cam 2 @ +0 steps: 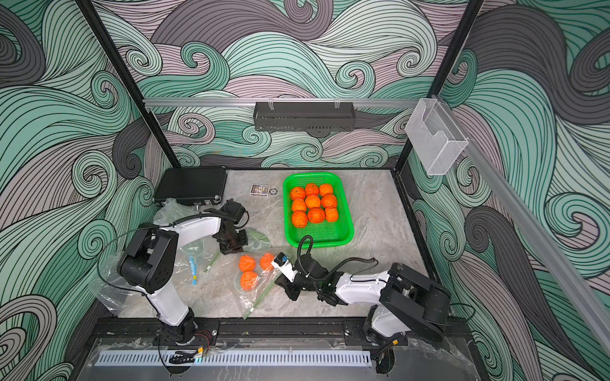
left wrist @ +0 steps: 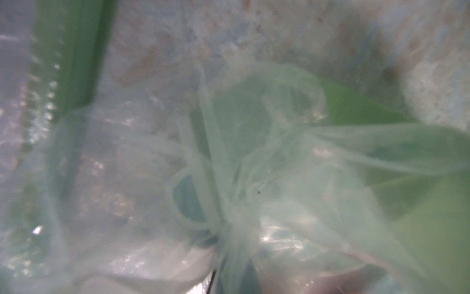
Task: Open the zip-top bag and take out the orange
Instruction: Pick up the orange from the zipper food storage bag.
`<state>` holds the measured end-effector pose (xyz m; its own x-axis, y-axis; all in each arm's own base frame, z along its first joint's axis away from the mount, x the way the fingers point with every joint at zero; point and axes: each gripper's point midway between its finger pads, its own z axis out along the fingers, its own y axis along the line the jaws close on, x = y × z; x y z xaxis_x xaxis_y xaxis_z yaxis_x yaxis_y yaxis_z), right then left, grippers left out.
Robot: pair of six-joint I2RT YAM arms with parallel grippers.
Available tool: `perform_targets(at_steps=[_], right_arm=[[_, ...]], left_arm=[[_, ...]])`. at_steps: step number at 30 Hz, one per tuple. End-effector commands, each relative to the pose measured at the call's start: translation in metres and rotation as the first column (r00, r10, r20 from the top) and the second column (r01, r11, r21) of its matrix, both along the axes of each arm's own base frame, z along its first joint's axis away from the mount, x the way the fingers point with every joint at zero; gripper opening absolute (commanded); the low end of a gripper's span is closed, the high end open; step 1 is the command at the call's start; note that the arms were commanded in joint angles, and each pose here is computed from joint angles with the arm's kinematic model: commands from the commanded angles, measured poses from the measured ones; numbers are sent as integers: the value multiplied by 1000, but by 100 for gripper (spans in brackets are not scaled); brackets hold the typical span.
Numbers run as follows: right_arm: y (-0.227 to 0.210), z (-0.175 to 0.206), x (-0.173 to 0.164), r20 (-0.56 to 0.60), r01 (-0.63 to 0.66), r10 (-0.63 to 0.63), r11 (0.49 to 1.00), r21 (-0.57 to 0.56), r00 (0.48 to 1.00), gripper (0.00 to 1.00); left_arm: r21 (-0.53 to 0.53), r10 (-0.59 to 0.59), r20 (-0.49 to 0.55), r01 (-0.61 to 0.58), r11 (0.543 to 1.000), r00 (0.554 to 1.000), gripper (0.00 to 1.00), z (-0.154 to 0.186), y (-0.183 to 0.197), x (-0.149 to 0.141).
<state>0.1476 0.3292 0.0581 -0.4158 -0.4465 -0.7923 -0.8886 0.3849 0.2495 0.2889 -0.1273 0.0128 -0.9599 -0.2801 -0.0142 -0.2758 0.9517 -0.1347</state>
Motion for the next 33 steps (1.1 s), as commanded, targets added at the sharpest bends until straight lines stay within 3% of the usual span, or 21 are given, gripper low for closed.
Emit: perform_targets(at_steps=[1, 9, 16, 20, 28, 33], right_arm=[[6, 7, 12, 33, 46, -46, 999, 9, 998, 11], [29, 18, 24, 49, 56, -58, 998, 39, 997, 16], [52, 27, 35, 63, 53, -56, 997, 54, 996, 36], [61, 17, 41, 65, 52, -54, 998, 24, 996, 40], [26, -13, 59, 147, 177, -159, 977, -116, 976, 41], [4, -20, 66, 171, 240, -215, 960, -145, 961, 44]], left_arm=[[36, 16, -95, -13, 999, 995, 0, -22, 8, -21], [23, 13, -95, -10, 1000, 995, 0, -23, 5, -19], [20, 10, -90, -8, 1000, 996, 0, -22, 5, -18], [20, 7, -92, -5, 1000, 996, 0, -23, 4, -18], [22, -3, -90, 5, 1000, 996, 0, -22, 5, -18], [20, -7, -93, 8, 1000, 996, 0, -23, 4, -17]])
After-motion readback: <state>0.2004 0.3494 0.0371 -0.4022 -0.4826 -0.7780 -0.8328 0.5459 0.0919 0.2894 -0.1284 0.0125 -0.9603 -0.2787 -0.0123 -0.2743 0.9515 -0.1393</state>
